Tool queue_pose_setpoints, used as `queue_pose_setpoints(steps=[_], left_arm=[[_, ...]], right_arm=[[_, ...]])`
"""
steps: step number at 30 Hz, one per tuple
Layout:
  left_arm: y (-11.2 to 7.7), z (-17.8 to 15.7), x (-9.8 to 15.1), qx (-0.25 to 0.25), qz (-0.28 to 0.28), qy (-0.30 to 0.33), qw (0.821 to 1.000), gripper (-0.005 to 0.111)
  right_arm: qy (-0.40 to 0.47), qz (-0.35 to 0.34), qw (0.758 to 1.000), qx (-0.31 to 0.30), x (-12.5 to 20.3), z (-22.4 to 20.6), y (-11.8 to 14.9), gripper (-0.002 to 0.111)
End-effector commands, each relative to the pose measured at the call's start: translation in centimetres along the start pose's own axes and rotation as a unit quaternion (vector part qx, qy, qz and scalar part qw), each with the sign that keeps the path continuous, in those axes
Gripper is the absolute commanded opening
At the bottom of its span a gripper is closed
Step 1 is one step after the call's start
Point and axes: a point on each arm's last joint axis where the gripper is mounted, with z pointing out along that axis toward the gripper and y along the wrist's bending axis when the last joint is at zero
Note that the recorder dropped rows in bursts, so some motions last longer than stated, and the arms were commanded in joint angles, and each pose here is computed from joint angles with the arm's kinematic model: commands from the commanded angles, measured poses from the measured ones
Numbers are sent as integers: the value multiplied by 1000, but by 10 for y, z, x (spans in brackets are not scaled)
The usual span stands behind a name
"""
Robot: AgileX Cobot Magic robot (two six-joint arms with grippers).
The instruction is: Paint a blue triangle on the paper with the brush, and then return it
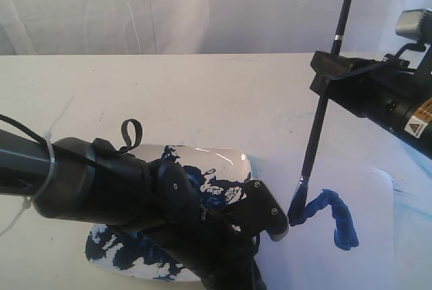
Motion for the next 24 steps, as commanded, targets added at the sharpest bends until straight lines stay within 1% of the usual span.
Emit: queue_pose_setpoints(steps=[1,10,24], left_arm=[[-3,3,6,13,-1,15,1000,0],[-3,3,6,13,-1,15,1000,0],[-3,3,6,14,-1,15,1000,0]], right_arm=[[-9,13,1000,19,5,3,-7,0],[6,30,999,36,16,10,-15,0],[0,43,998,47,16,10,-18,0]])
